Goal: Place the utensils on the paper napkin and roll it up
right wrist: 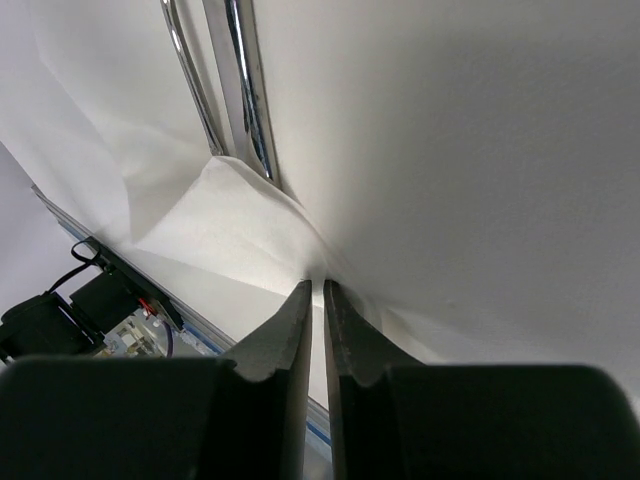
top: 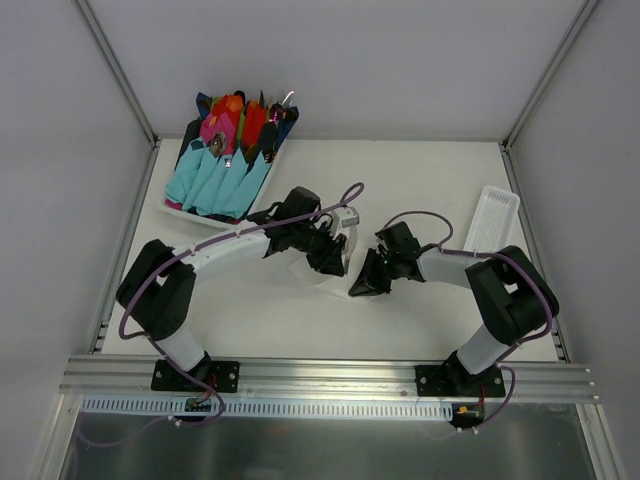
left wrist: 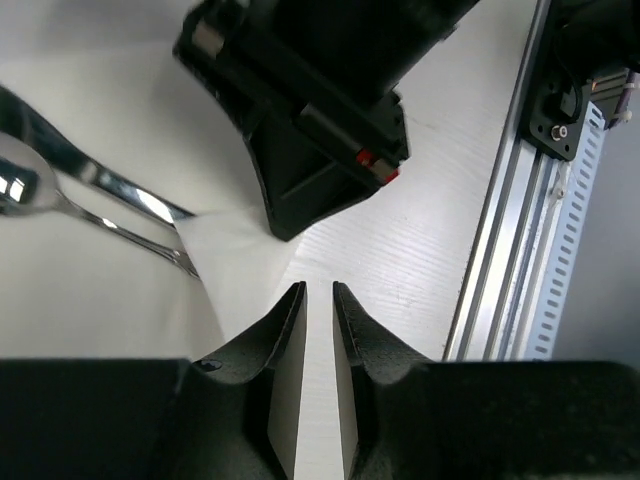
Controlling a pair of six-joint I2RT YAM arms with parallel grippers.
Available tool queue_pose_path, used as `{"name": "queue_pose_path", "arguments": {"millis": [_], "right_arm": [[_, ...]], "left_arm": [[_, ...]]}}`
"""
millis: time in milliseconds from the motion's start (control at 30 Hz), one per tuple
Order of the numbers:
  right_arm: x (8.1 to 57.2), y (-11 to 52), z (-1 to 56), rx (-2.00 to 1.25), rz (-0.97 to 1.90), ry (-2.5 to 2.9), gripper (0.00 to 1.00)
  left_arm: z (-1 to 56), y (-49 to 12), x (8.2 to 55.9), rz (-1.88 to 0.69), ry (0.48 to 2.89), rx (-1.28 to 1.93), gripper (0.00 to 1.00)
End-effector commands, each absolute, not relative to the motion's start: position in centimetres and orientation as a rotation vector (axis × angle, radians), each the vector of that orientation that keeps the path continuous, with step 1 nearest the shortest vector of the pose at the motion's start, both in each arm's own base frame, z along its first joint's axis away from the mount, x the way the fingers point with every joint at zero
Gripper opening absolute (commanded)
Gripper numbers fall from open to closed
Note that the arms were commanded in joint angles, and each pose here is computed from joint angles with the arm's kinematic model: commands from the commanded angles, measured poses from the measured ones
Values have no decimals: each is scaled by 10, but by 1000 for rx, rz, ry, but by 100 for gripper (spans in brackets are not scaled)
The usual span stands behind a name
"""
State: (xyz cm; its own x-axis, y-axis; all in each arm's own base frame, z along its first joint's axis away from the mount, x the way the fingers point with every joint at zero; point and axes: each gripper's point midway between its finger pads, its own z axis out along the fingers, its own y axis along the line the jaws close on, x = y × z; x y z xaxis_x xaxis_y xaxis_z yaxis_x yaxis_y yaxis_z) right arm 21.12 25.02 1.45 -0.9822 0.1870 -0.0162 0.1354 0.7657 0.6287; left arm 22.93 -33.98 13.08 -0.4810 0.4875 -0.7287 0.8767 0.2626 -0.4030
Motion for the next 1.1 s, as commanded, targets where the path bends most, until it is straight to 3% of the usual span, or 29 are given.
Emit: {"name": "queue_pose_path", "arguments": {"millis": [0,533,1067], "right_arm": [[205,234,-5,263,849,2934,13],[204,226,-6,190,782,2974,12],[208,216,-7,159,730,2988,11]], "left_arm": [[102,-339,205,-1253,2291,1131,17],[37,-342,233,-1110,2565,896,13],[45,-323,246,-1064,2545,849,11]]}}
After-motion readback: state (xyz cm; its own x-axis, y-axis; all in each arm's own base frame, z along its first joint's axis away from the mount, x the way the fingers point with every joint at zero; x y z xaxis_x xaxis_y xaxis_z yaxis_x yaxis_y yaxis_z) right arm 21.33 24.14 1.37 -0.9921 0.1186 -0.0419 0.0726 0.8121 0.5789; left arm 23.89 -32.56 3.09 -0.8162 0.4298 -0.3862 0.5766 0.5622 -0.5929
